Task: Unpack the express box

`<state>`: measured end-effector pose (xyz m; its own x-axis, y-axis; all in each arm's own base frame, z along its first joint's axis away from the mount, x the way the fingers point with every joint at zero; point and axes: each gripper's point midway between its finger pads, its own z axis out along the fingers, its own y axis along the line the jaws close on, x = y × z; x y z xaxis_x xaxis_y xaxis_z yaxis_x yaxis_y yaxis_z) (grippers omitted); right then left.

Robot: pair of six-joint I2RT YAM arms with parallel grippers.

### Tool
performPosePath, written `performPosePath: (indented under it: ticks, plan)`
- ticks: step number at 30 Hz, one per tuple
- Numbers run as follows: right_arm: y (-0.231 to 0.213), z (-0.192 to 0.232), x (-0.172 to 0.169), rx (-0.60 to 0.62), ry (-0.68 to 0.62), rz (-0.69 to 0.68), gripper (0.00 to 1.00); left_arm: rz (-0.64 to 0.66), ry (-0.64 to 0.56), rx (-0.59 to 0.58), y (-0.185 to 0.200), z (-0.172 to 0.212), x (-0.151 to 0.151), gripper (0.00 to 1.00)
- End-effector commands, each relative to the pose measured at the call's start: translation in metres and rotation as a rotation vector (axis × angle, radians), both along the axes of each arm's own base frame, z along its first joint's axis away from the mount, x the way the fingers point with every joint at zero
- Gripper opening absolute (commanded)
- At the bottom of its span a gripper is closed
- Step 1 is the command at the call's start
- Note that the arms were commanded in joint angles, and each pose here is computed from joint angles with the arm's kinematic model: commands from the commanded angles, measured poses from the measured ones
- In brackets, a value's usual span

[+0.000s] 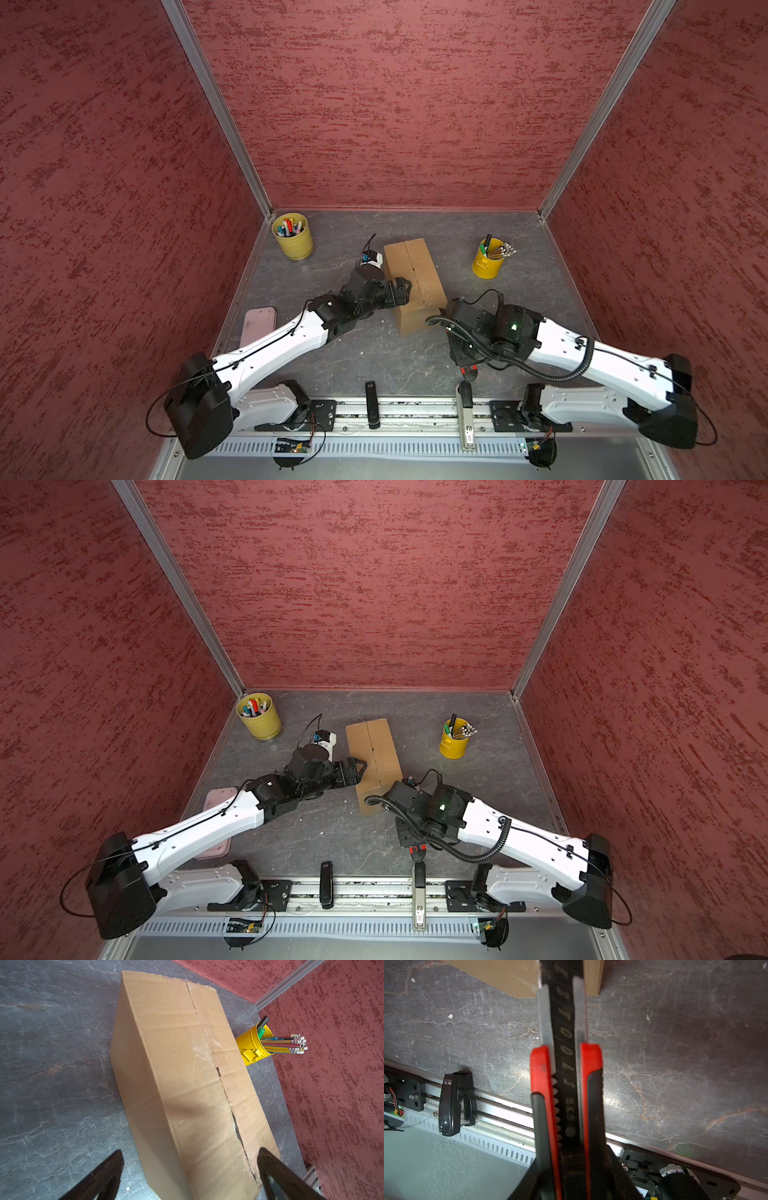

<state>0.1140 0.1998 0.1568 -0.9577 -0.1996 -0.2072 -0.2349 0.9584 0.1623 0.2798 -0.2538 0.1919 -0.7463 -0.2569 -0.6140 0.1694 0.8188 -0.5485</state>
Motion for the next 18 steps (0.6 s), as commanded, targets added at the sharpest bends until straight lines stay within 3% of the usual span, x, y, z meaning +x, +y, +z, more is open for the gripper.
performPosePath:
  ticks: [1,18]
  plan:
    - [0.0065,0.0047,0.0027,0.029,-0.014,-0.019,0.04,-0.010,-0.018,-0.017,-0.0038,0.0022,0.0003,1.00]
    - [0.0100,0.0065,0.0063,0.009,-0.017,-0.015,0.04,-0.030,-0.011,-0.030,-0.0078,-0.0036,-0.0061,1.00]
